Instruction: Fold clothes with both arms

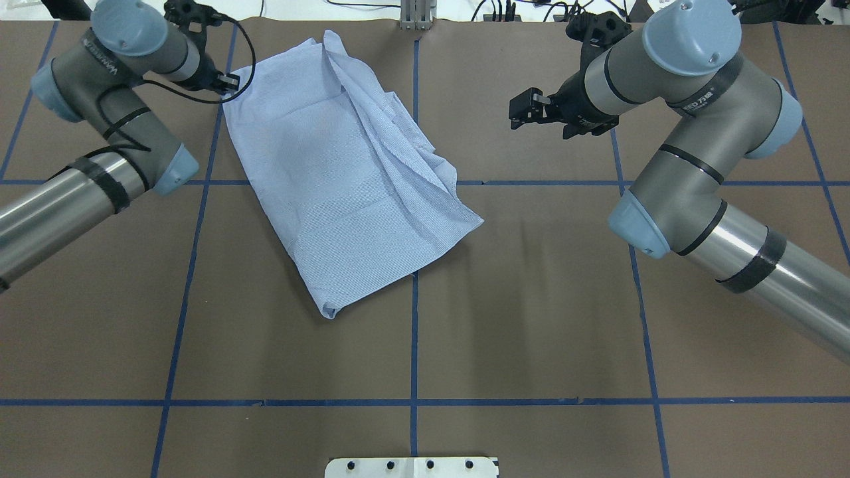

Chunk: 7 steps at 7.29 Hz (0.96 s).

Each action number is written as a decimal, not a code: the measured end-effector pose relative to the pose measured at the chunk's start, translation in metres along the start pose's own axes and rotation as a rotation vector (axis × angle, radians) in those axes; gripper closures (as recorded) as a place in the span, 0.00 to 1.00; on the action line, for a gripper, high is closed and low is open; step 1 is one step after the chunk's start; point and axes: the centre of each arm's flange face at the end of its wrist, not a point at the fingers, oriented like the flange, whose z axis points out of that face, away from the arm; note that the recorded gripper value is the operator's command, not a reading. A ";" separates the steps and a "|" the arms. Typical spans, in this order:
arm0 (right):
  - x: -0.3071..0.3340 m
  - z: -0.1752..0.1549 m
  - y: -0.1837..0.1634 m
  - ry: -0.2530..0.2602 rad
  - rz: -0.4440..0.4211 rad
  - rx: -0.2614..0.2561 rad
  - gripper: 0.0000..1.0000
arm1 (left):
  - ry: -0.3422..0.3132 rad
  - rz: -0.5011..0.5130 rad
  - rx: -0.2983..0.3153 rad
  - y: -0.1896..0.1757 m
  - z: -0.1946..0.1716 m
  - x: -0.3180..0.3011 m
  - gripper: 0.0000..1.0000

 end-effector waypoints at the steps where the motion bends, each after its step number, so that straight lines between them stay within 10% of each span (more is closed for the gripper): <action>1: -0.004 0.001 0.003 -0.004 0.006 -0.004 0.00 | 0.042 0.009 0.006 -0.001 -0.011 0.005 0.00; 7: -0.141 0.033 0.132 0.033 0.304 -0.020 0.05 | 0.210 -0.058 -0.032 0.088 -0.129 -0.006 0.00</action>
